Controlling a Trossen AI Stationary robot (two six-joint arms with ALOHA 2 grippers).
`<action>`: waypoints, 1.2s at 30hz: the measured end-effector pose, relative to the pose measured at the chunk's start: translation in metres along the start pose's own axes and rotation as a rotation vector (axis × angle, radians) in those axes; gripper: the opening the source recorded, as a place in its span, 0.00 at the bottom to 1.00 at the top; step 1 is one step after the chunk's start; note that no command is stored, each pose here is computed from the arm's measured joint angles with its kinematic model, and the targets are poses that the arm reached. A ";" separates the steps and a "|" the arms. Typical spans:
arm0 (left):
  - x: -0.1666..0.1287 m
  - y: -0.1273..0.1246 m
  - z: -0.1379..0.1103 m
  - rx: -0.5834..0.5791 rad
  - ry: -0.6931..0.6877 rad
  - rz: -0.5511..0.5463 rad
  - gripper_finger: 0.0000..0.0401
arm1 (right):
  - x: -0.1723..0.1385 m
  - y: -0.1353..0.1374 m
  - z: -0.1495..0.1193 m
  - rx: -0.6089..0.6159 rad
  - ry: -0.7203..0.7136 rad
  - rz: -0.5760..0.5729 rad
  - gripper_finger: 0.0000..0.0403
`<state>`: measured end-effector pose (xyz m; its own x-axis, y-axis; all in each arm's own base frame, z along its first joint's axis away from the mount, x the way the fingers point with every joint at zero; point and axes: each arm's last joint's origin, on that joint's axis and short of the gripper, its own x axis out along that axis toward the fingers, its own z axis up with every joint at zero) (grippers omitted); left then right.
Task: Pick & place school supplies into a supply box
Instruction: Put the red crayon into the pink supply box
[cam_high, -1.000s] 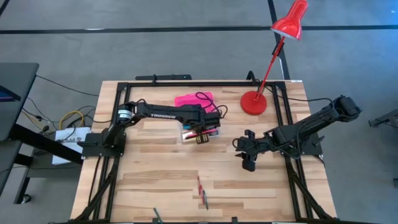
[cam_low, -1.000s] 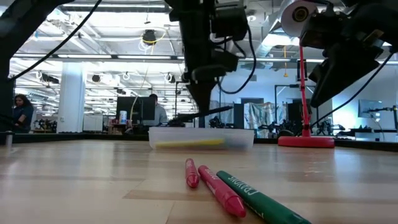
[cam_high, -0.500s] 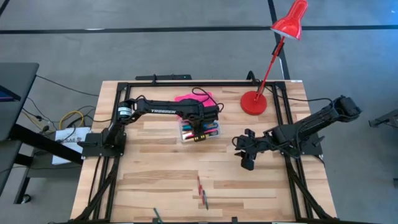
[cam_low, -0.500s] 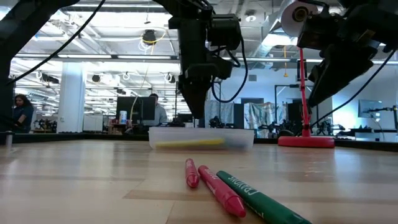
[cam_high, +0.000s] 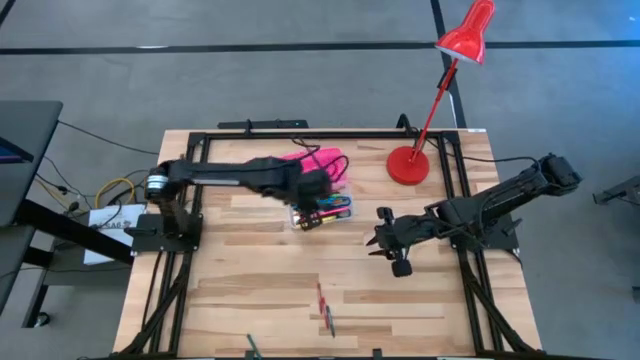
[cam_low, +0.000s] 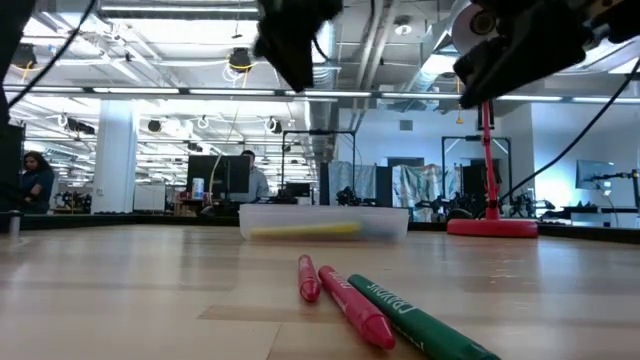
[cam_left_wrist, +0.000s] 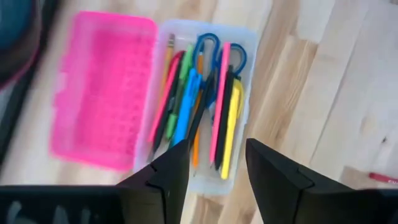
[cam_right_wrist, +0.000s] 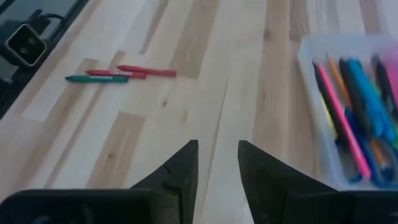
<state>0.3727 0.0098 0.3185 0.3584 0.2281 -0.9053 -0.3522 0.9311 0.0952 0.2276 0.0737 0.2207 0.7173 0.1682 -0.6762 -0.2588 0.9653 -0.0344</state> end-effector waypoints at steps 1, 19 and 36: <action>-0.009 -0.005 -0.005 -0.011 -0.013 0.025 0.38 | -0.001 -0.001 0.002 -0.023 -0.006 0.005 0.27; -0.092 -0.113 -0.114 -0.382 -0.150 0.203 0.38 | 0.082 -0.002 0.058 -0.467 0.081 0.233 0.27; -0.116 -0.152 -0.173 -0.652 -0.364 0.112 0.38 | 0.141 0.035 0.085 -0.788 0.152 0.359 0.27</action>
<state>0.2347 -0.2078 0.3377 0.5130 0.4966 -0.7001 -0.8033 0.5653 -0.1876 0.3747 0.1484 0.1866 0.4271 0.3528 -0.8325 -0.8641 0.4306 -0.2608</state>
